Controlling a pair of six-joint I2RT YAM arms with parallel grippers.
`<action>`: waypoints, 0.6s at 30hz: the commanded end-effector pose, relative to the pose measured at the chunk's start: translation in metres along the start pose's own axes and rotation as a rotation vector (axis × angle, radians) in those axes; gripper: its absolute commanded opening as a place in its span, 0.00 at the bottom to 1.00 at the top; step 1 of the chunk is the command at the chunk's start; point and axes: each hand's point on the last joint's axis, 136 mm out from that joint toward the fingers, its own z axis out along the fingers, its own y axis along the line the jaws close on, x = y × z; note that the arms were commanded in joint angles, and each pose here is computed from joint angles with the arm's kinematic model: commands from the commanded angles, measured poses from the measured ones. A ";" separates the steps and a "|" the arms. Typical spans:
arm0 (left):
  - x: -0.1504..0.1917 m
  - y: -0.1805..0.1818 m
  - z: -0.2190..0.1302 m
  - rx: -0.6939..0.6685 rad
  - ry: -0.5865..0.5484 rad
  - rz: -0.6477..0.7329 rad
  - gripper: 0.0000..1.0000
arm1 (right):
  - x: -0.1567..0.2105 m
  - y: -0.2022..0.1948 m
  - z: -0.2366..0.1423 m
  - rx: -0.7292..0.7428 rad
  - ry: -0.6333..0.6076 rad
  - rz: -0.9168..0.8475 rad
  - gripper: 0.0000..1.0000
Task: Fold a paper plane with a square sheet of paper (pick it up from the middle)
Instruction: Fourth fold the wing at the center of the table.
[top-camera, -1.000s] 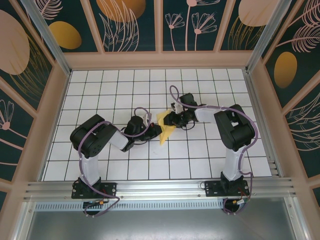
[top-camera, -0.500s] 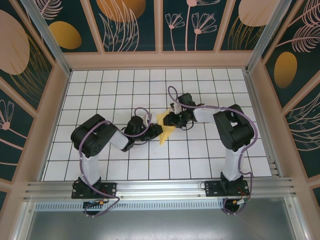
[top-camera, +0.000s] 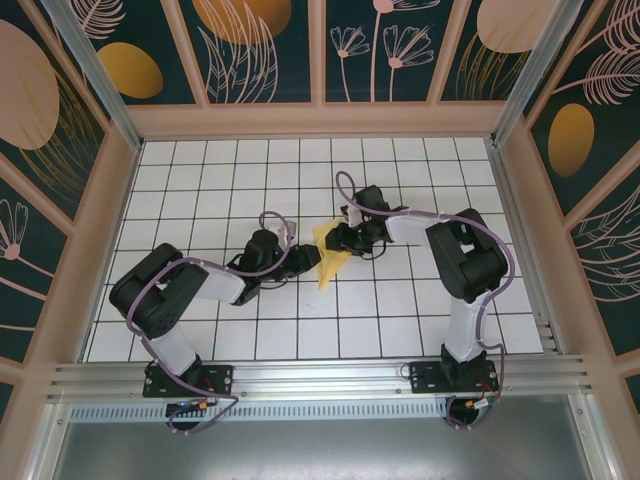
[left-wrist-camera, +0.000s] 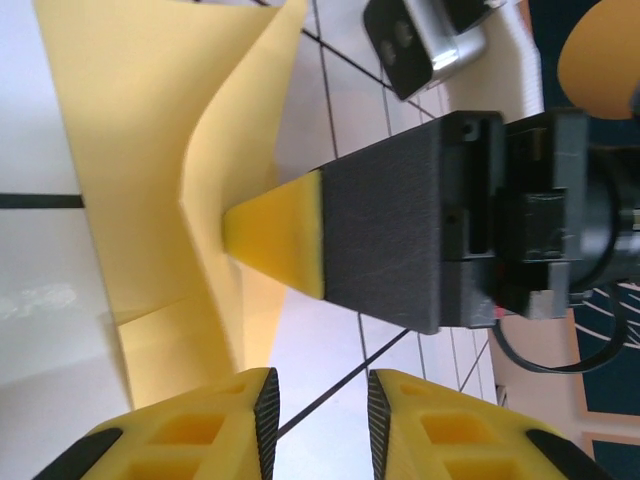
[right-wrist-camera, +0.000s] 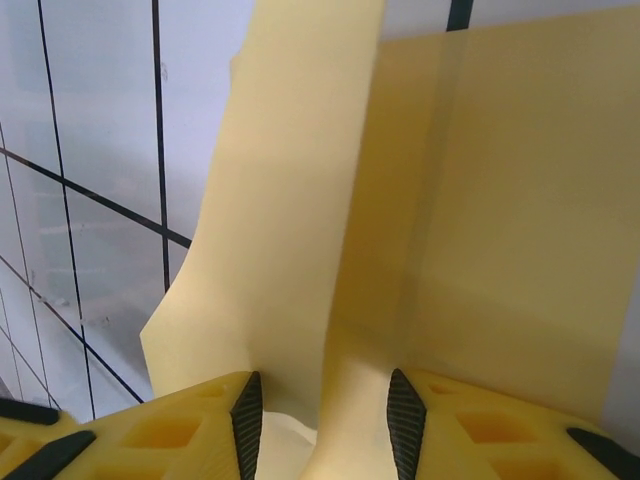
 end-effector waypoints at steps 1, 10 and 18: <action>-0.007 -0.009 0.001 0.016 -0.009 0.046 0.33 | 0.017 -0.045 0.019 0.155 0.044 0.064 0.44; 0.008 -0.006 0.021 0.030 0.066 0.036 0.31 | 0.017 -0.051 0.021 0.184 0.048 0.111 0.46; 0.015 0.010 0.028 -0.016 0.098 0.009 0.29 | 0.018 -0.054 0.023 0.200 0.056 0.135 0.48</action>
